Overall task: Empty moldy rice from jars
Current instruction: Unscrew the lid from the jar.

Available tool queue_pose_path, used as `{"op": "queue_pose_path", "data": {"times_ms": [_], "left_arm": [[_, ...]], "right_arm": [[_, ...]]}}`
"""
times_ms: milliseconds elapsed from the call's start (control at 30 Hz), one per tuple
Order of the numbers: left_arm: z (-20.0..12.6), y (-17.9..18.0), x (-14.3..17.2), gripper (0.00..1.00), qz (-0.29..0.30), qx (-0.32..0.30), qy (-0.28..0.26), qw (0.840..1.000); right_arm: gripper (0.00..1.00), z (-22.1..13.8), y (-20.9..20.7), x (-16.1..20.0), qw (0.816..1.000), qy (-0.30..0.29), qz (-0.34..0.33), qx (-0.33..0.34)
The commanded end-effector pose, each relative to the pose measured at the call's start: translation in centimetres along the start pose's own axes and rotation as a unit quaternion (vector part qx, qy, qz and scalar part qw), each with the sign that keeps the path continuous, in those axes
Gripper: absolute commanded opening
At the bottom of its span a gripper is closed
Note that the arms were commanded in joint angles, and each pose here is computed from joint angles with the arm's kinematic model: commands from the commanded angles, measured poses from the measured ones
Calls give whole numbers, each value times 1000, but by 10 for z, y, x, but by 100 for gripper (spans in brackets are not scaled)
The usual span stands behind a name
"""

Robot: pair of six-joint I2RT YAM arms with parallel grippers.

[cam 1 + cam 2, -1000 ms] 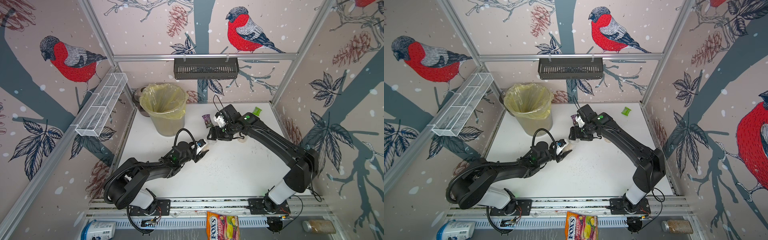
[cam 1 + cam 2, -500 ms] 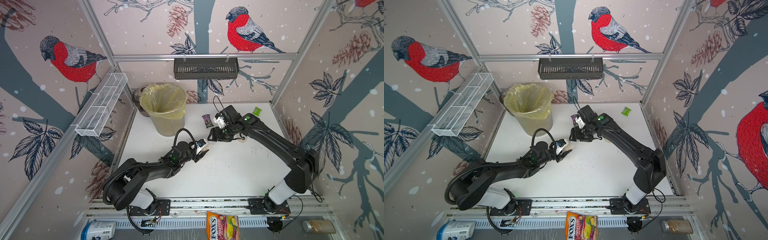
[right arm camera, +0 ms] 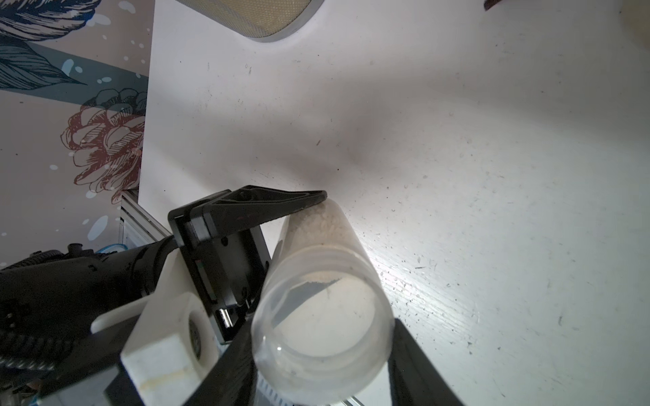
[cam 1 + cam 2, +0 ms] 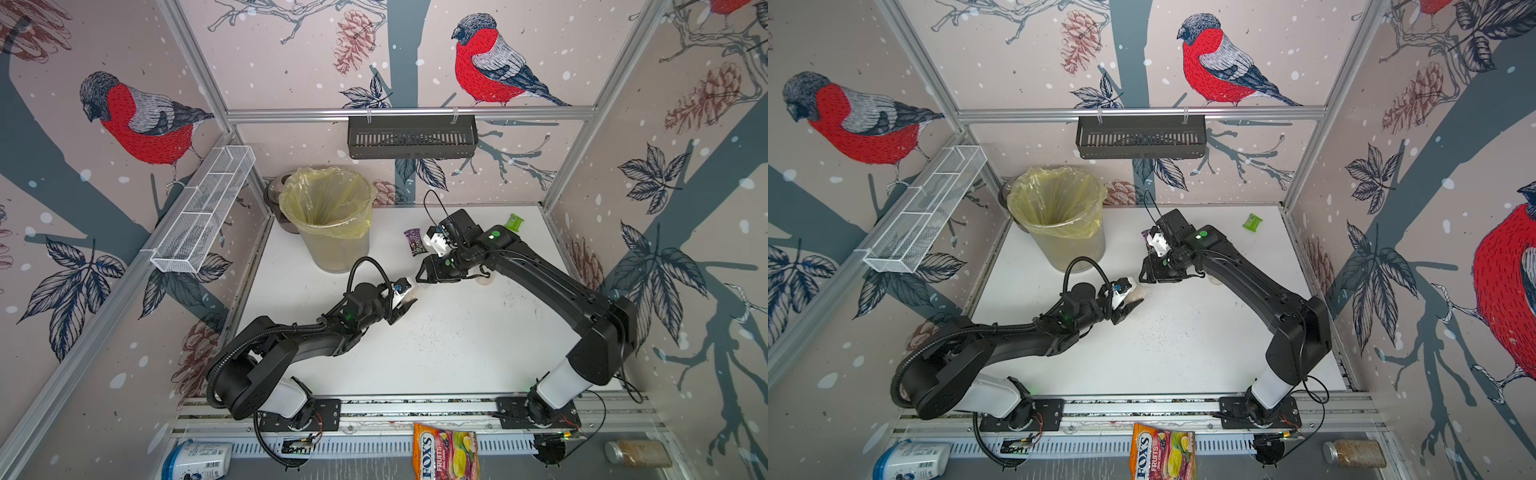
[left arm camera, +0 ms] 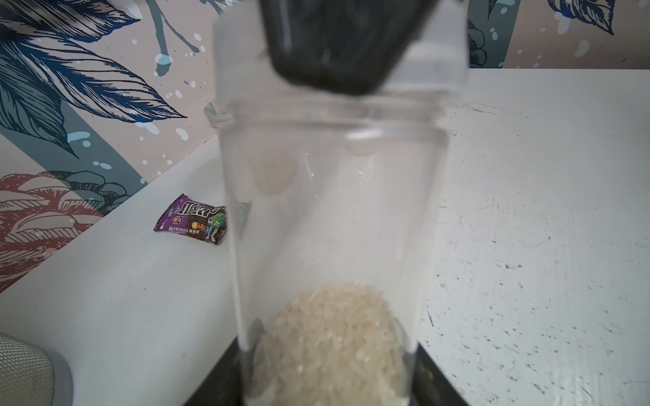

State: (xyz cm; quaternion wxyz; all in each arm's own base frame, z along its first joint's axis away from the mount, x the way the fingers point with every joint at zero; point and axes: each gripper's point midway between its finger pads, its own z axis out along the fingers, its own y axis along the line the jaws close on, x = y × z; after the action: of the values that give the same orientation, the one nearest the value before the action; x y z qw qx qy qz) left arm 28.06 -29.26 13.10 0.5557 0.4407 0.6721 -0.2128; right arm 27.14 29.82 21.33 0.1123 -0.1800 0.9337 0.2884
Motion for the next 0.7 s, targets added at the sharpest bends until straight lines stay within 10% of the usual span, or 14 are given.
{"op": "queue_pose_path", "data": {"times_ms": [0, 667], "left_arm": [[-1, -2, -10, 0, 3, 7, -22, 1000], [-5, -16, -6, 0, -8, 52, -27, 998]], "right_arm": [[43, -10, 13, -9, 997, -16, -65, -27], [42, -17, 28, -22, 950, -53, -303, -50]]}}
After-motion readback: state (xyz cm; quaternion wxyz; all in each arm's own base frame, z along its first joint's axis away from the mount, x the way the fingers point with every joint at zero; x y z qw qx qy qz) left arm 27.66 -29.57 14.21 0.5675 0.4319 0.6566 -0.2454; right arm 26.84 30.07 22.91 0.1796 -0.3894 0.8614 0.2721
